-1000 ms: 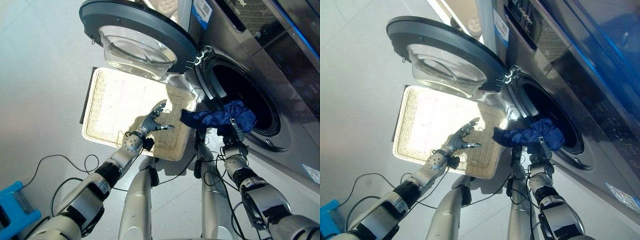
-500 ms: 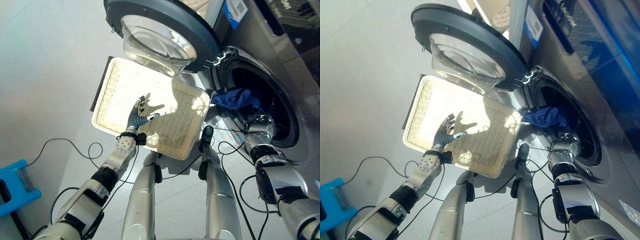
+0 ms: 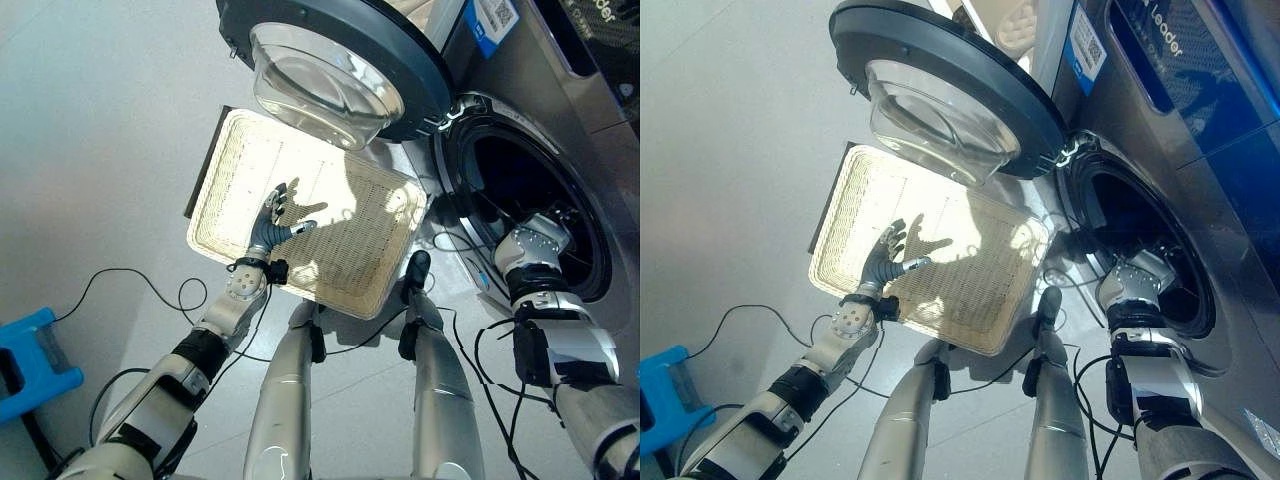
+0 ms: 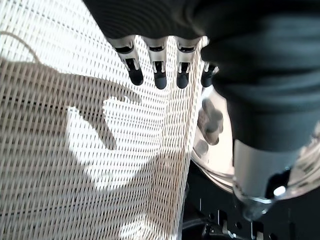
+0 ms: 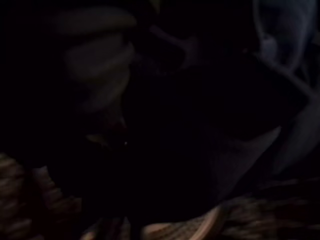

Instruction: Put the clothes into the washing machine.

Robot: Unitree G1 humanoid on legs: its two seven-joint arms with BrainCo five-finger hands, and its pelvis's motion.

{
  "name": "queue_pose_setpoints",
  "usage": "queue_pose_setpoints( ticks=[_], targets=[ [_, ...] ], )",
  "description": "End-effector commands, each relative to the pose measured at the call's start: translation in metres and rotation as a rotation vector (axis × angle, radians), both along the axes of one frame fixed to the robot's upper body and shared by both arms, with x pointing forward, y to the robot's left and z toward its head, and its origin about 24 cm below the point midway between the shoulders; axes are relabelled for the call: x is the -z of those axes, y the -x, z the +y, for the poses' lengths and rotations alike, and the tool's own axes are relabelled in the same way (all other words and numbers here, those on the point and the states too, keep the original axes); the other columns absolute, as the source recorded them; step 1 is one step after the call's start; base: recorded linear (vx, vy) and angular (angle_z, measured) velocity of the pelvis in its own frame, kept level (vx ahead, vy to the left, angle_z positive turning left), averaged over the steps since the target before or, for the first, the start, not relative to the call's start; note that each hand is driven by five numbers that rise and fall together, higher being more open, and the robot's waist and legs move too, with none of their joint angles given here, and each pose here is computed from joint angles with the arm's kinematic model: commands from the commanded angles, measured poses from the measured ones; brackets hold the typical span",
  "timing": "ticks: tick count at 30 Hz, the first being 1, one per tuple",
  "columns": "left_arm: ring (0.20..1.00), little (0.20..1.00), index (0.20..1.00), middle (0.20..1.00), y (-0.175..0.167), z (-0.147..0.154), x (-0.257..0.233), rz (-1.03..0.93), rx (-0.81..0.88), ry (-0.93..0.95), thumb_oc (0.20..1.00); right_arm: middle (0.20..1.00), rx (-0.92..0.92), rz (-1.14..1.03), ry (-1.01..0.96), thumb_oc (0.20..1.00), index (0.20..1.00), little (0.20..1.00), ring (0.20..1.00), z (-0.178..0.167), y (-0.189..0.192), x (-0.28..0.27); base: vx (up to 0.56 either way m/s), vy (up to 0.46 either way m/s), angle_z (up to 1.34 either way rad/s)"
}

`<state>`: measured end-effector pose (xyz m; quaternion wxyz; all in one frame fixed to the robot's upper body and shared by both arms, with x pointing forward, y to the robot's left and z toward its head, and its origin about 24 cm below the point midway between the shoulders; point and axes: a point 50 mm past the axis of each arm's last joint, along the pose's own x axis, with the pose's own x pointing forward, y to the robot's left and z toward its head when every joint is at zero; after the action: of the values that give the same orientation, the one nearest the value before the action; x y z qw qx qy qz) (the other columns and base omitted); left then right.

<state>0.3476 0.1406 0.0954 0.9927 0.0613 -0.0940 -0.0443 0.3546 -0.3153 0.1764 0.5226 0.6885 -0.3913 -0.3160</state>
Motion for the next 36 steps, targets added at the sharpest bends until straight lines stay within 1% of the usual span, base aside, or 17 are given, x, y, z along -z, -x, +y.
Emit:
queue_pose_setpoints(
  ticks=[1,6,7,8,11,12,13,15,16,17,19,20,25,27,30,35,36],
  targets=[
    [1.000,1.000,1.000,1.000,0.002,0.004,-0.010,-0.050,-0.001,0.021,1.000,0.200,0.193,-0.072,0.021,0.200,0.200,0.200,0.200,-0.029,0.023,-0.026,0.00,0.000,0.00],
    [1.000,1.000,1.000,1.000,0.004,0.004,-0.007,-0.040,0.005,0.033,1.000,0.200,0.251,-0.076,0.034,0.200,0.200,0.200,0.200,-0.039,0.031,-0.030,0.00,0.007,0.00],
    [1.000,1.000,1.000,1.000,0.004,0.003,-0.007,-0.039,0.004,0.045,1.000,0.470,0.230,-0.020,0.009,0.470,0.470,0.470,0.470,-0.042,0.030,-0.022,0.00,0.000,0.00],
    [1.000,1.000,1.000,1.000,0.003,0.002,-0.007,-0.039,0.004,0.046,1.000,1.000,0.208,0.010,0.007,1.000,1.000,1.000,1.000,-0.044,0.029,-0.017,0.03,0.038,0.01],
    [1.000,1.000,1.000,1.000,0.003,-0.001,-0.006,-0.038,0.003,0.049,1.000,1.000,0.133,0.158,0.025,1.000,1.000,1.000,1.000,-0.045,0.023,-0.002,0.01,0.005,0.00],
    [1.000,1.000,1.000,1.000,0.001,-0.002,-0.008,-0.044,-0.007,0.050,1.000,1.000,-0.015,0.462,0.006,1.000,1.000,1.000,1.000,-0.044,0.015,0.009,0.00,0.000,0.00],
    [1.000,1.000,1.000,1.000,-0.001,-0.002,-0.010,-0.050,-0.008,0.048,1.000,1.000,-0.030,0.498,0.006,1.000,1.000,1.000,1.000,-0.044,0.014,0.010,0.00,0.000,0.00],
    [1.000,1.000,1.000,1.000,-0.002,-0.003,-0.009,-0.045,-0.011,0.042,1.000,1.000,-0.088,0.721,0.056,1.000,1.000,1.000,1.000,-0.043,0.012,0.019,0.00,0.000,0.00],
    [1.000,1.000,1.000,1.000,-0.002,-0.003,-0.010,-0.050,-0.010,0.041,1.000,1.000,-0.093,0.745,0.067,1.000,1.000,1.000,1.000,-0.043,0.011,0.018,0.00,0.000,0.00],
    [1.000,1.000,1.000,1.000,-0.003,-0.005,-0.009,-0.046,-0.006,0.038,1.000,1.000,-0.093,0.941,0.167,1.000,1.000,1.000,1.000,-0.041,0.009,0.019,0.00,0.000,0.00],
    [1.000,1.000,1.000,1.000,-0.003,-0.007,-0.010,-0.048,-0.003,0.035,1.000,1.000,-0.091,1.050,0.232,1.000,1.000,1.000,1.000,-0.036,0.005,0.016,0.00,0.000,0.00],
    [1.000,1.000,1.000,1.000,-0.005,-0.006,-0.010,-0.047,0.001,0.031,1.000,1.000,-0.078,1.198,0.333,1.000,1.000,1.000,1.000,-0.031,0.002,0.013,0.00,0.000,0.00],
    [1.000,1.000,1.000,1.000,-0.004,-0.010,-0.009,-0.055,0.028,0.019,1.000,1.000,-0.065,1.724,0.527,1.000,1.000,1.000,1.000,-0.028,0.004,0.025,0.00,0.000,0.00],
    [1.000,1.000,1.000,1.000,-0.003,-0.012,-0.007,-0.057,0.035,0.017,1.000,1.000,-0.069,1.872,0.548,1.000,1.000,1.000,1.000,-0.030,0.008,0.033,0.00,0.000,0.00],
    [1.000,1.000,1.000,1.000,-0.002,-0.015,-0.004,-0.058,0.043,0.011,1.000,1.000,-0.040,2.005,0.633,1.000,1.000,1.000,1.000,-0.027,0.010,0.040,-0.01,0.003,0.03],
    [1.000,1.000,1.000,1.000,0.001,-0.019,0.003,-0.050,0.041,-0.003,1.000,1.000,0.010,2.071,0.743,1.000,1.000,1.000,1.000,-0.018,0.006,0.042,-0.01,0.030,0.00],
    [1.000,1.000,1.000,1.000,0.002,-0.020,0.007,-0.044,0.034,-0.025,1.000,1.000,0.040,2.091,0.818,1.000,1.000,1.000,1.000,-0.012,0.005,0.048,-0.01,0.045,0.01]
  ],
)
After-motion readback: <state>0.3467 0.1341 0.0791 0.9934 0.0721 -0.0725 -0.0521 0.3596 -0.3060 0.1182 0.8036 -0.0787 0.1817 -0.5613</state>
